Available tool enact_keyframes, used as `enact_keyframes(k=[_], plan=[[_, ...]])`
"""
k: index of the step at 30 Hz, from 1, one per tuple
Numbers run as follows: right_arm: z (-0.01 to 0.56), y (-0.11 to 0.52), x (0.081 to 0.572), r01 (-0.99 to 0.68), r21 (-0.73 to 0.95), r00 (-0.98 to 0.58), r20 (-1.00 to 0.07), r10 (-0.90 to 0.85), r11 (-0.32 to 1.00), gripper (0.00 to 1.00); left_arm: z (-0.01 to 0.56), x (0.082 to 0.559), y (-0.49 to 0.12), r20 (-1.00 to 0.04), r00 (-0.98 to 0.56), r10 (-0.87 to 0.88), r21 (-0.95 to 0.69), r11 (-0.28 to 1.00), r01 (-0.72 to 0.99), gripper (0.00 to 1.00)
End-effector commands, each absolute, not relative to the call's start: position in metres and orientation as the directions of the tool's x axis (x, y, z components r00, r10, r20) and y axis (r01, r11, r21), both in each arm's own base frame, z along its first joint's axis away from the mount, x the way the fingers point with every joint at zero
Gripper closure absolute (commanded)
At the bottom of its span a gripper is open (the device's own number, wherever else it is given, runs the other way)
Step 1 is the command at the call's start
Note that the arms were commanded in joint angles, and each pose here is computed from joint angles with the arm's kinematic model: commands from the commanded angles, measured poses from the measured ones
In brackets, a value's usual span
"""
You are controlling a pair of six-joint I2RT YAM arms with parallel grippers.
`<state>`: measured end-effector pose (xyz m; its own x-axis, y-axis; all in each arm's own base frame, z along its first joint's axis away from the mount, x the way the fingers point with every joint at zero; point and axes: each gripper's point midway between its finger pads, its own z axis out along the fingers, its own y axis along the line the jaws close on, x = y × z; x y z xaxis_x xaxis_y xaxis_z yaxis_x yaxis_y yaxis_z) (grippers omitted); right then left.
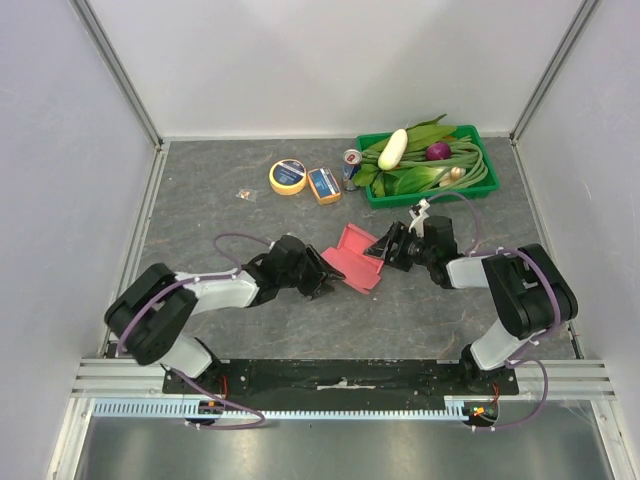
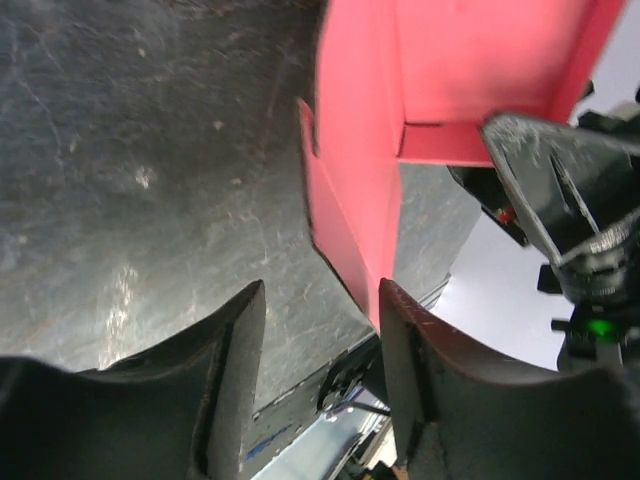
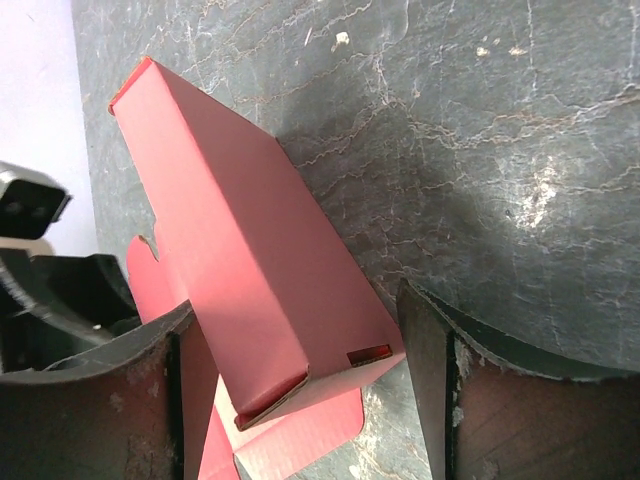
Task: Fold the paper box
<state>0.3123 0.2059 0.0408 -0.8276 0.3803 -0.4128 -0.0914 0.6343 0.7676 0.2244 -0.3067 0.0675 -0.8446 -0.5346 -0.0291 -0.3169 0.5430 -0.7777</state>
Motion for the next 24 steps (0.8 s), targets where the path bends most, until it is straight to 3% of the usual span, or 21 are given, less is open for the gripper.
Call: enact_keyframes(k=[1,2,8,10,12,15,19,24], plan=[[0.041,0.208,0.311,-0.119,0.795,-0.827,-0.411,0.384,0.595,0.25,0.087,0.253,-0.336,-0.001,-0.818,-0.575,-0.843,0.440,-0.308,0.51],[0.040,0.209,0.309,-0.121,0.797,-0.830,-0.408,0.380,0.591,0.25,0.077,0.253,-0.338,0.000,-0.823,-0.569,-0.831,0.457,-0.316,0.58],[0.042,0.207,0.304,-0.159,0.780,-0.830,-0.437,0.346,0.605,0.22,0.073,0.257,-0.324,-0.131,-0.798,-0.588,-0.799,0.539,-0.266,0.76],[0.046,0.204,0.303,-0.165,0.758,-0.833,-0.450,0.321,0.632,0.17,0.069,0.258,-0.308,-0.210,-0.785,-0.583,-0.744,0.616,-0.258,0.81],[0.053,0.199,0.307,-0.203,0.711,-0.813,-0.506,0.288,0.673,0.04,0.078,0.259,-0.299,-0.268,-0.778,-0.568,-0.717,0.657,-0.233,0.88],[0.070,0.185,0.312,-0.223,0.624,-0.777,-0.577,0.250,0.749,0.02,0.095,0.263,-0.286,-0.387,-0.788,-0.479,-0.614,0.771,-0.167,0.96],[0.109,0.163,0.312,-0.235,0.511,-0.711,-0.671,0.212,0.827,0.02,0.105,0.259,-0.251,-0.519,-0.812,-0.268,-0.376,0.924,-0.065,0.98],[0.157,0.142,0.311,-0.248,0.398,-0.617,-0.768,0.173,0.883,0.02,0.139,0.252,-0.214,-0.528,-0.840,0.124,-0.038,0.985,0.170,0.98]])
